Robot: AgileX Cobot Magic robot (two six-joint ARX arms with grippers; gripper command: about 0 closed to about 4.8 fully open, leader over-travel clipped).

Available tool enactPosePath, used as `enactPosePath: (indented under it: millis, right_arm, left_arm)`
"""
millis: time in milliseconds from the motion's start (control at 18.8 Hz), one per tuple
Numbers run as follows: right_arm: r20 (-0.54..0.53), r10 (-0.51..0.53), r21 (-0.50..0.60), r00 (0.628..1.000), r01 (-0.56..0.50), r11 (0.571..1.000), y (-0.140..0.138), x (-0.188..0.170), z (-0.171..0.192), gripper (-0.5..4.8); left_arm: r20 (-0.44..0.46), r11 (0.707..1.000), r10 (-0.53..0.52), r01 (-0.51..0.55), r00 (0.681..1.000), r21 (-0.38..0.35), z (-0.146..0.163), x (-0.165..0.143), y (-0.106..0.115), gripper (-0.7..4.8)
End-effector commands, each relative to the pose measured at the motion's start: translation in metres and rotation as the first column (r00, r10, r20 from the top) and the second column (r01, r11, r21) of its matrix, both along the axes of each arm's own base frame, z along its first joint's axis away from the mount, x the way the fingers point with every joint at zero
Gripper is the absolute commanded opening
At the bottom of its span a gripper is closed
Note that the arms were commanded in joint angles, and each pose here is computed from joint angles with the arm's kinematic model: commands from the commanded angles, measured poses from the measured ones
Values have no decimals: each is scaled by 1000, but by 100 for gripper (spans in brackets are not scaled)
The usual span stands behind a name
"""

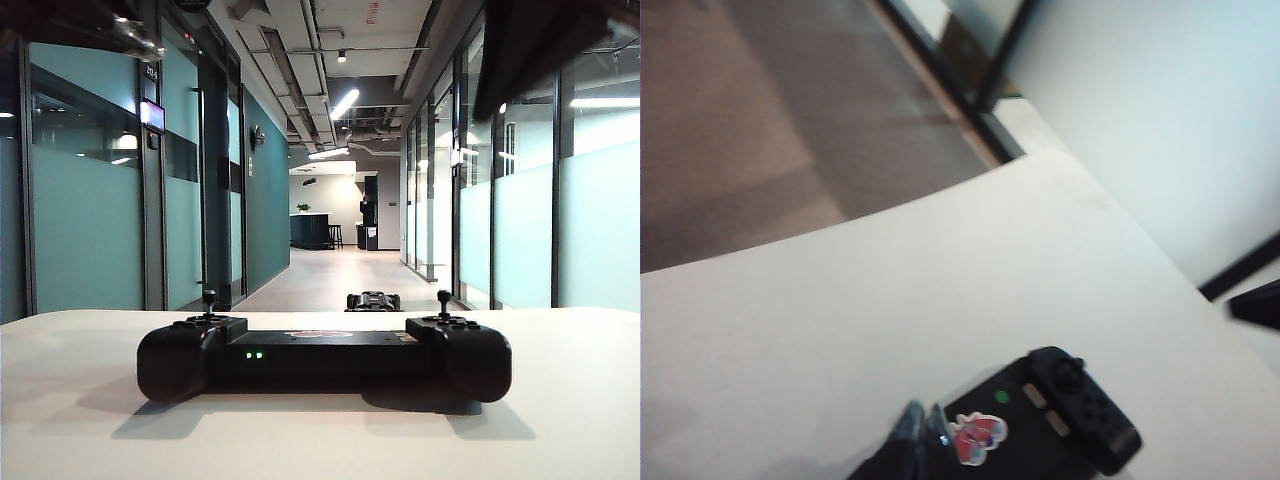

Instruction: Push the left joystick on the remote control sitting on the white table forward to make the robot dog walk in a straight line until it approaches the door.

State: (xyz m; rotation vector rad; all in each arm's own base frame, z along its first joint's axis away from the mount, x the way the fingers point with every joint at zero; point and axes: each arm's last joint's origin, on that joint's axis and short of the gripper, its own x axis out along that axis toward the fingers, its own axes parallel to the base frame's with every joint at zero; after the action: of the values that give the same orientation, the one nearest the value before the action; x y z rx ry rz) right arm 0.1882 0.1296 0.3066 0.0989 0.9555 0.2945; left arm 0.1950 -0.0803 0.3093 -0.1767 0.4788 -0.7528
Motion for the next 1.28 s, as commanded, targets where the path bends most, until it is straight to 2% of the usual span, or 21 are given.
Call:
enactPosePath:
  millis: [53, 106, 159, 319, 425, 797, 1275]
  right_arm:
    - [-94, -7, -58, 996, 2, 998, 1, 1, -10, 128]
    - [-129, 4, -68, 992, -13, 998, 1, 1, -13, 265]
    - [-145, 15, -66, 989, -24, 998, 2, 1, -15, 314]
    - [-199, 60, -21, 978, -65, 998, 8, 5, -21, 352]
    - [-236, 58, -37, 970, -69, 997, 12, 11, -30, 433]
    - [-345, 39, -108, 938, -81, 991, 26, 30, -64, 432]
    - [-398, 59, -153, 916, -130, 980, 39, 49, -99, 432]
  left_arm:
    - [7, 999, -30, 30, 1000, -10, 2, 1, -2, -5]
    - [9, 999, -32, 32, 999, -7, 2, 1, -2, -5]
    - [9, 999, -33, 33, 999, -5, 1, 2, -2, -5]
    - [4, 999, -36, 36, 999, -5, 1, 2, -2, -5]
    - [0, 999, -36, 36, 999, -4, 0, 3, -2, -5]
    - [-2, 999, -52, 52, 999, -11, 0, 3, -3, -5]
    - [-4, 997, -70, 69, 998, -18, 0, 3, -3, -5]
